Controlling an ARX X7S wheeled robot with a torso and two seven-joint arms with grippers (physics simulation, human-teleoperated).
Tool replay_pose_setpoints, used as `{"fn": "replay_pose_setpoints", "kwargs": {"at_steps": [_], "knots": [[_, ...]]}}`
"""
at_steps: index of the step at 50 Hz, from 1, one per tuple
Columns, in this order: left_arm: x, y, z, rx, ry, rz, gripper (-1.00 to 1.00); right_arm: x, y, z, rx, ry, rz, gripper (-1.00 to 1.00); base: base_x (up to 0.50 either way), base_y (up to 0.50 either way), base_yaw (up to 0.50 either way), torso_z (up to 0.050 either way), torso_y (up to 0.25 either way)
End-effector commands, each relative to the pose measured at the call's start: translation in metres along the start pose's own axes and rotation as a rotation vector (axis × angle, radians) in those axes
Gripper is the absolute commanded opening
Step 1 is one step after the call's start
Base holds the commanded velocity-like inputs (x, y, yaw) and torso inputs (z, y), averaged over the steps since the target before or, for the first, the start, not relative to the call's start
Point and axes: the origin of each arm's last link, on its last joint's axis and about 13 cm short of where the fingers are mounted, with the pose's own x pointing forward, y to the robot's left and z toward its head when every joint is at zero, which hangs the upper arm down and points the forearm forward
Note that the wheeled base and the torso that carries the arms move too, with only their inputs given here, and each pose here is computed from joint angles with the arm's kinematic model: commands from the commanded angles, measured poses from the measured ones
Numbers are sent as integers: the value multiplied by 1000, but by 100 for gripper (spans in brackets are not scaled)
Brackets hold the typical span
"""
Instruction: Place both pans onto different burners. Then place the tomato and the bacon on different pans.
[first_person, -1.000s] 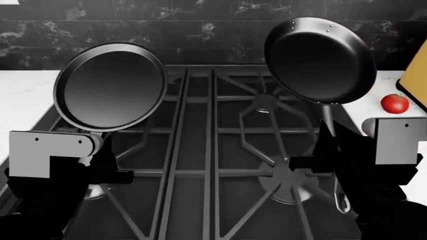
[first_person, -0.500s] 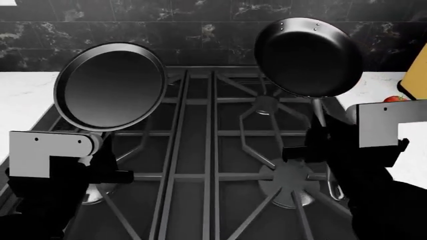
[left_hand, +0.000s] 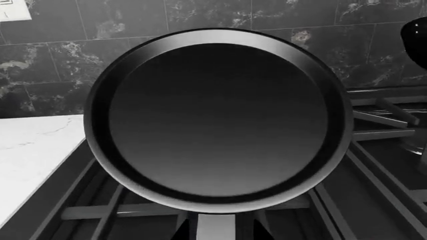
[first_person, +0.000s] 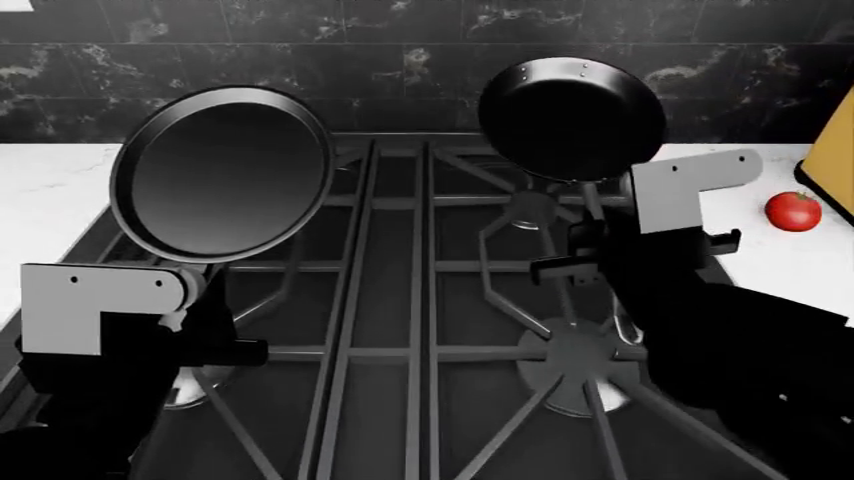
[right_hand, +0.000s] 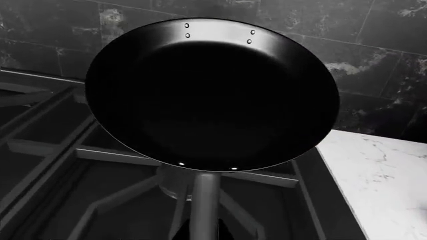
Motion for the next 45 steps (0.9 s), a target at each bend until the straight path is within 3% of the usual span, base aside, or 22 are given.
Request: {"fn": "replay_pose_setpoints", "kwargs": {"at_steps": [1, 45], "knots": [[4, 6, 13, 4, -104, 58, -100, 18, -2, 6, -24, -17, -50, -100, 0, 0, 0, 0, 11], [7, 7, 11, 8, -98, 60, -100, 26, 4, -26, -11, 66, -36, -100, 0, 0, 0, 1, 4]]}}
